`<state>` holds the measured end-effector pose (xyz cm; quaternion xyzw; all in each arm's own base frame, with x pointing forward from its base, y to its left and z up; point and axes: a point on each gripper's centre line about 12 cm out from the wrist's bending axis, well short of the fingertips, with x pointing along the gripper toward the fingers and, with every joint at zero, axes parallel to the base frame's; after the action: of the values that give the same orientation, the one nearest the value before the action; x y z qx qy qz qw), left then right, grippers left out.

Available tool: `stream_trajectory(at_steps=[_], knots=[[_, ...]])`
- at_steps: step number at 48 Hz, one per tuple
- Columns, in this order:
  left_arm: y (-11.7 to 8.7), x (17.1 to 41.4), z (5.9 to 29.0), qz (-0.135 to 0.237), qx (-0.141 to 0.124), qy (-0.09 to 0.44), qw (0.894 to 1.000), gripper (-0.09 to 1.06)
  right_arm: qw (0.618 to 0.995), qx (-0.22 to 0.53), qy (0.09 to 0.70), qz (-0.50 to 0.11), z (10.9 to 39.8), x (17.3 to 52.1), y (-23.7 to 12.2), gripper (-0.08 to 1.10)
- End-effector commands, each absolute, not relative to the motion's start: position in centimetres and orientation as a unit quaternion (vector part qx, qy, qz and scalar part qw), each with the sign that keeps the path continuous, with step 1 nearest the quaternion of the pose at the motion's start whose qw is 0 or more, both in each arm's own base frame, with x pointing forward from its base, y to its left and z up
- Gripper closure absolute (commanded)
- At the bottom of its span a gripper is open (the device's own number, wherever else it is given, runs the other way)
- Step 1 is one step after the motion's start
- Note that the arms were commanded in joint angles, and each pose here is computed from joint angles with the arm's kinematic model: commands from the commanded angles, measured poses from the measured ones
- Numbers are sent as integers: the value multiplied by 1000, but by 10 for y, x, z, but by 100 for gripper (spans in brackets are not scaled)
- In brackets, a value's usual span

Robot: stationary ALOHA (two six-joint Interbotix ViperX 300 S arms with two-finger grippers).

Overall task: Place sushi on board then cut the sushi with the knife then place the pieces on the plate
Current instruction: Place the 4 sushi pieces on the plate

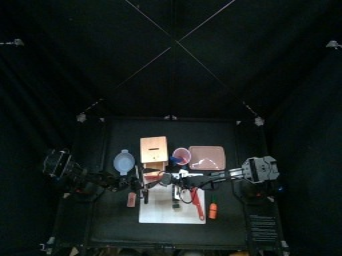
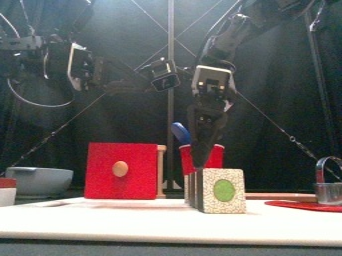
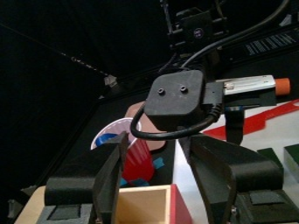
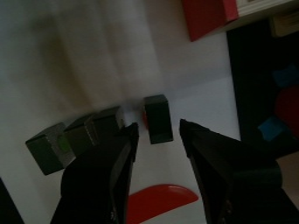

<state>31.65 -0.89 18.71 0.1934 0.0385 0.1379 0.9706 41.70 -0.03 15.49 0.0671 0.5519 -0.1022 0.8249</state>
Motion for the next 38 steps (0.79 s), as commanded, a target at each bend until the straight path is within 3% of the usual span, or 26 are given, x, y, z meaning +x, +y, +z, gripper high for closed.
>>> stream_trajectory(at_steps=[1,24,38], knots=[[-6,314,194,151,186,29,970,11,836,66,535,-104,168,421,-5,23],[9,290,195,182,169,35,968,11,832,68,543,-98,147,418,-1,23],[11,287,196,187,165,36,968,11,829,63,547,-99,136,417,-4,24]])
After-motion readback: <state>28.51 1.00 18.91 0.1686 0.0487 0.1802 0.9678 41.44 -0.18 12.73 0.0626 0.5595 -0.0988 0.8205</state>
